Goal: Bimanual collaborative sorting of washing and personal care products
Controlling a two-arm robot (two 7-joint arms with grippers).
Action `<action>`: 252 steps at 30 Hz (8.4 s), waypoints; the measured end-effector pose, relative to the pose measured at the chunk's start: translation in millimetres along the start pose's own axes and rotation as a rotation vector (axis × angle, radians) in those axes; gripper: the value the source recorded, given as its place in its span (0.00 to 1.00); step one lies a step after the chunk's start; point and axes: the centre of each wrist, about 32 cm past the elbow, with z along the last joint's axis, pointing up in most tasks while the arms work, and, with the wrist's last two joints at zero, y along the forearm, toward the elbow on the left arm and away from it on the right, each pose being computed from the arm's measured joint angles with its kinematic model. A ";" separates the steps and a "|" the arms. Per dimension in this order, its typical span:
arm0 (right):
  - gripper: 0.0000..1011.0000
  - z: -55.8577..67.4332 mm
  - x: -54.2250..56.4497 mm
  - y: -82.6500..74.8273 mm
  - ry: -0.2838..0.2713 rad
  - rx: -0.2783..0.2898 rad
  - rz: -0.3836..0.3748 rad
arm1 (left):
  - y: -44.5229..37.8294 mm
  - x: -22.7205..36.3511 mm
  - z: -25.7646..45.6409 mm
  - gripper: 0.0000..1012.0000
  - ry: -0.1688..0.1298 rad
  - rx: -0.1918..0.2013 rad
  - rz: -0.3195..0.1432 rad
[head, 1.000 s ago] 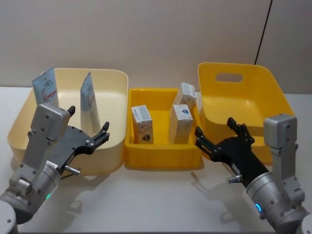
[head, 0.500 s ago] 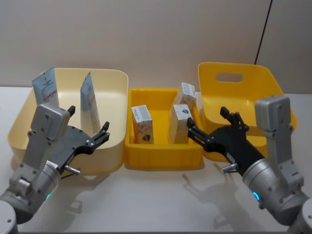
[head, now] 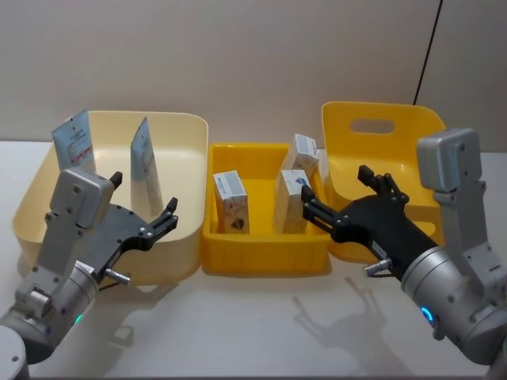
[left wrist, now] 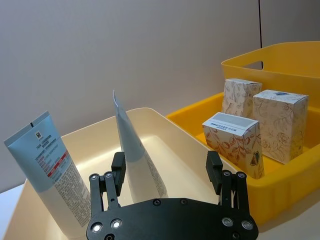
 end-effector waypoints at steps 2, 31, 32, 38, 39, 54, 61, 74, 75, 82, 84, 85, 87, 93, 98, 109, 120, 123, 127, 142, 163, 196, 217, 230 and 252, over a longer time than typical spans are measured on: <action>0.99 1.6 -1.7 -0.9 0.004 -0.013 -0.002 | 0.0 0.0 0.0 0.99 0.000 0.000 0.000; 0.99 -7.8 -47.2 16.1 0.100 -0.102 -0.039 | 0.0 0.0 0.0 0.99 0.000 0.000 0.000; 0.99 -8.4 -48.1 16.6 0.102 -0.102 -0.039 | 0.0 0.0 0.0 0.99 0.000 0.000 0.000; 0.99 -12.1 -54.0 19.9 0.114 -0.099 -0.039 | 0.0 0.0 0.0 0.99 0.000 0.000 0.000; 0.99 -13.1 -55.4 20.7 0.117 -0.100 -0.039 | 0.0 0.0 0.0 0.99 0.000 0.000 0.000; 0.99 -20.5 -64.3 24.9 0.127 -0.101 -0.051 | 0.0 0.0 0.0 0.99 0.000 0.000 0.000; 0.99 -25.4 -68.0 25.6 0.133 -0.102 -0.061 | 0.0 0.0 0.0 0.99 0.000 0.000 0.000; 0.99 -30.3 -70.8 36.6 0.132 -0.103 -0.090 | 0.0 0.0 0.0 0.99 0.000 0.000 0.000; 0.99 -30.3 -70.8 36.6 0.132 -0.103 -0.090 | 0.0 0.0 0.0 0.99 0.000 0.000 0.000; 0.99 -30.6 -65.2 50.0 0.119 -0.104 -0.110 | 0.0 0.0 0.0 0.99 0.000 0.000 0.000; 0.99 -30.5 -63.8 52.2 0.117 -0.105 -0.114 | 0.0 0.0 0.0 0.99 0.000 0.000 0.000; 0.99 -30.2 -62.3 54.2 0.114 -0.107 -0.118 | 0.0 0.0 0.0 0.99 0.000 0.000 0.000; 0.99 -30.2 -59.8 57.1 0.110 -0.111 -0.124 | 0.0 0.0 0.0 0.99 0.000 0.000 0.000; 0.99 -31.1 -54.2 61.9 0.106 -0.128 -0.129 | 0.0 0.0 0.0 0.99 0.000 0.000 0.000; 0.99 -32.8 -48.7 66.4 0.103 -0.147 -0.133 | 0.0 0.0 0.0 0.99 0.000 0.000 0.000; 0.99 -35.9 -41.1 77.4 0.106 -0.168 -0.148 | 0.0 0.0 0.0 0.99 0.000 0.000 0.000; 0.99 -36.5 -36.8 91.0 0.114 -0.175 -0.170 | 0.0 0.0 0.0 0.99 0.000 0.000 0.000; 0.99 -36.6 -36.8 94.2 0.116 -0.176 -0.173 | 0.0 0.0 0.0 0.99 0.000 0.000 0.000; 0.99 -36.3 -37.0 98.1 0.117 -0.177 -0.174 | 0.0 0.0 0.0 0.99 0.000 0.000 0.000; 0.93 -35.5 -38.6 107.3 0.123 -0.178 -0.174 | 0.0 0.0 0.0 0.99 0.000 0.000 0.000; 0.46 -35.1 -39.4 110.6 0.124 -0.177 -0.172 | 0.0 0.0 0.0 0.99 0.000 0.000 0.000; 0.46 -16.4 -28.5 98.5 0.085 0.025 -0.069 | 0.0 0.0 0.0 0.99 0.000 0.000 0.000; 0.46 26.6 24.7 72.3 0.002 0.293 -0.147 | 0.0 0.0 0.0 0.99 0.000 0.000 0.000; 0.46 32.4 71.4 53.9 -0.044 0.328 -0.316 | 0.0 0.0 0.0 0.99 0.000 0.000 0.000; 0.46 18.4 101.1 63.8 -0.002 0.108 -0.313 | 0.0 0.0 0.0 0.99 0.000 0.000 0.000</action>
